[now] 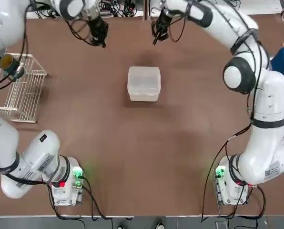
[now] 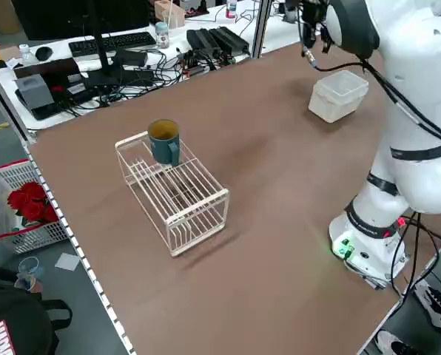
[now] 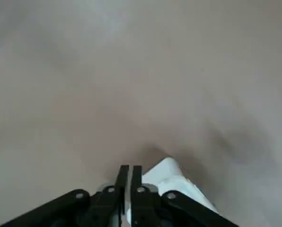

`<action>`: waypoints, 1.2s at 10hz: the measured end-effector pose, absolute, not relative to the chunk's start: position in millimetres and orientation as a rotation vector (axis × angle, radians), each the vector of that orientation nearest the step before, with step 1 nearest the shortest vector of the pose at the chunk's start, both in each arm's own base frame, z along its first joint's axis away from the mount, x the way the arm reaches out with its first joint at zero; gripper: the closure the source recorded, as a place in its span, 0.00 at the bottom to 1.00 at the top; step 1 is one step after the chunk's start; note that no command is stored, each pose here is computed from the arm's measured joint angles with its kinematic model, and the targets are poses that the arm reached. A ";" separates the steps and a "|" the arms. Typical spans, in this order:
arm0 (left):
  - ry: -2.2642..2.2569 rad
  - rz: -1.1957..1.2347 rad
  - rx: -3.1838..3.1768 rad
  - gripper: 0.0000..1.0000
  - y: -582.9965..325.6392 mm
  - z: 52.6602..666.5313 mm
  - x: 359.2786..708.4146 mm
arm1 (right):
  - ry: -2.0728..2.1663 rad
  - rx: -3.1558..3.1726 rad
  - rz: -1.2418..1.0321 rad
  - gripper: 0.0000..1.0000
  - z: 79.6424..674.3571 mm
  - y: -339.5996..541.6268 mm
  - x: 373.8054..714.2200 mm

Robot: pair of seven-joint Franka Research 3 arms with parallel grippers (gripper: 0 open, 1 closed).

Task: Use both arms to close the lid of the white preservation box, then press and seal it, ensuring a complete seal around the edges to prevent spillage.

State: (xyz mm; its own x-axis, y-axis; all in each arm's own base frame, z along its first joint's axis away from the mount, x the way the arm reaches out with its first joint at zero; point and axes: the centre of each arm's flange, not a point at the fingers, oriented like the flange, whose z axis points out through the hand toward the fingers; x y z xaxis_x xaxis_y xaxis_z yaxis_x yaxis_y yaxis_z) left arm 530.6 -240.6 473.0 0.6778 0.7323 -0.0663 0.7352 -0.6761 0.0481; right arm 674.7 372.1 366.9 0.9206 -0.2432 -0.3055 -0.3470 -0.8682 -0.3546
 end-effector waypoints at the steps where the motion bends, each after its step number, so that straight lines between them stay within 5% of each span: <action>1: 1.233 -0.055 2.832 0.72 -226.2 487.5 537.2 | 0.481 -2.679 0.327 0.78 394.0 332.2 687.7; 3: 1.242 -0.045 2.887 0.59 -214.8 510.2 542.1 | 0.606 -2.717 0.246 0.58 446.9 251.4 703.1; 7: 1.172 -0.084 2.942 0.04 -146.5 546.7 579.4 | 0.534 -2.891 0.047 0.00 536.8 112.6 687.3; 12: 1.048 -0.220 2.926 0.00 -61.4 563.0 592.8 | 0.270 -3.116 -0.050 0.00 589.2 1.9 621.4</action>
